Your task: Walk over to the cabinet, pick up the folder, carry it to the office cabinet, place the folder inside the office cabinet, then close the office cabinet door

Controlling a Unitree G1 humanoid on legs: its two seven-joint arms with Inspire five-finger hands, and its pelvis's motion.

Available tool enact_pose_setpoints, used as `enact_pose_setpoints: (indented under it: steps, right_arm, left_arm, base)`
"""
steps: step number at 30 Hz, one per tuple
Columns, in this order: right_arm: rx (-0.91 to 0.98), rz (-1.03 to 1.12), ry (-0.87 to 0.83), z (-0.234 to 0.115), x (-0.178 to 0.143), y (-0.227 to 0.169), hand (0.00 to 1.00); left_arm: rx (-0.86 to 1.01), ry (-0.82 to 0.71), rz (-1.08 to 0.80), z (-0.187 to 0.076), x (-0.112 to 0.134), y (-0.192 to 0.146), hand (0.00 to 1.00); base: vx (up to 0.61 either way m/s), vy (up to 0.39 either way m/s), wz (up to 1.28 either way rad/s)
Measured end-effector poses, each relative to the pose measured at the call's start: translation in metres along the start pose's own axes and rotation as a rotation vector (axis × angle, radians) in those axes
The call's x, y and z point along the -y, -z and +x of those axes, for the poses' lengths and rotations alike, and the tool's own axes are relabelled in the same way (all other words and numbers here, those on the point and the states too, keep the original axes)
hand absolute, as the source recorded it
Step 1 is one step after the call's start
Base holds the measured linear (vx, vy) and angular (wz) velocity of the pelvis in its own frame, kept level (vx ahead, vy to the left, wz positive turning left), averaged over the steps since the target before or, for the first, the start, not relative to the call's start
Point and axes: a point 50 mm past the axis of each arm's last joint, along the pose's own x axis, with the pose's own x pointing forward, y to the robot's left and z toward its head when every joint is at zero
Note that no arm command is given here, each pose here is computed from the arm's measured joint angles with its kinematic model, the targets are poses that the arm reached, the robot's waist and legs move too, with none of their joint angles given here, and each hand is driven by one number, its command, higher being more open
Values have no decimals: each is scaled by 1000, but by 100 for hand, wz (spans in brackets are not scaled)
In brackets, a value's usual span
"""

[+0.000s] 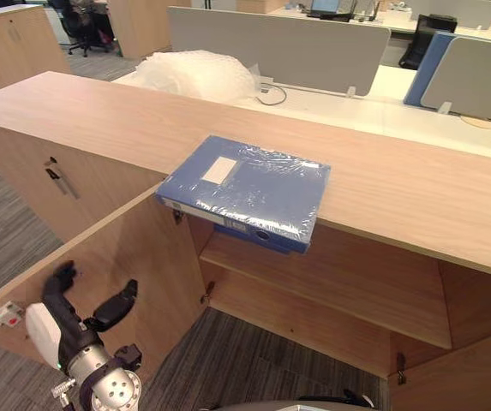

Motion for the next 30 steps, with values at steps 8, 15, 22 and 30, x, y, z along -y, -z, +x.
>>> enact_pose_setpoints:
  steps: [8, 15, 22, 30]
  right_arm:
    - [25, -108, 6, 3, 4, -8, 100]
    - [37, -172, -3, 4, 5, -12, 100]
    - [38, -181, -2, 5, 8, -14, 100]
    - [33, -177, 7, 5, 12, -14, 100]
  left_arm:
    - [400, -159, 140, 15, -18, -59, 100]
    - [684, -159, 353, 21, -25, -84, 100]
    - [821, -70, 413, 23, -23, -93, 100]
    - [966, 118, 400, 13, -8, -101, 100]
  base:
    - [-2, -11, 2]
    - [0, 0, 0]
    - [-9, -7, -7]
    - [-8, -9, -8]
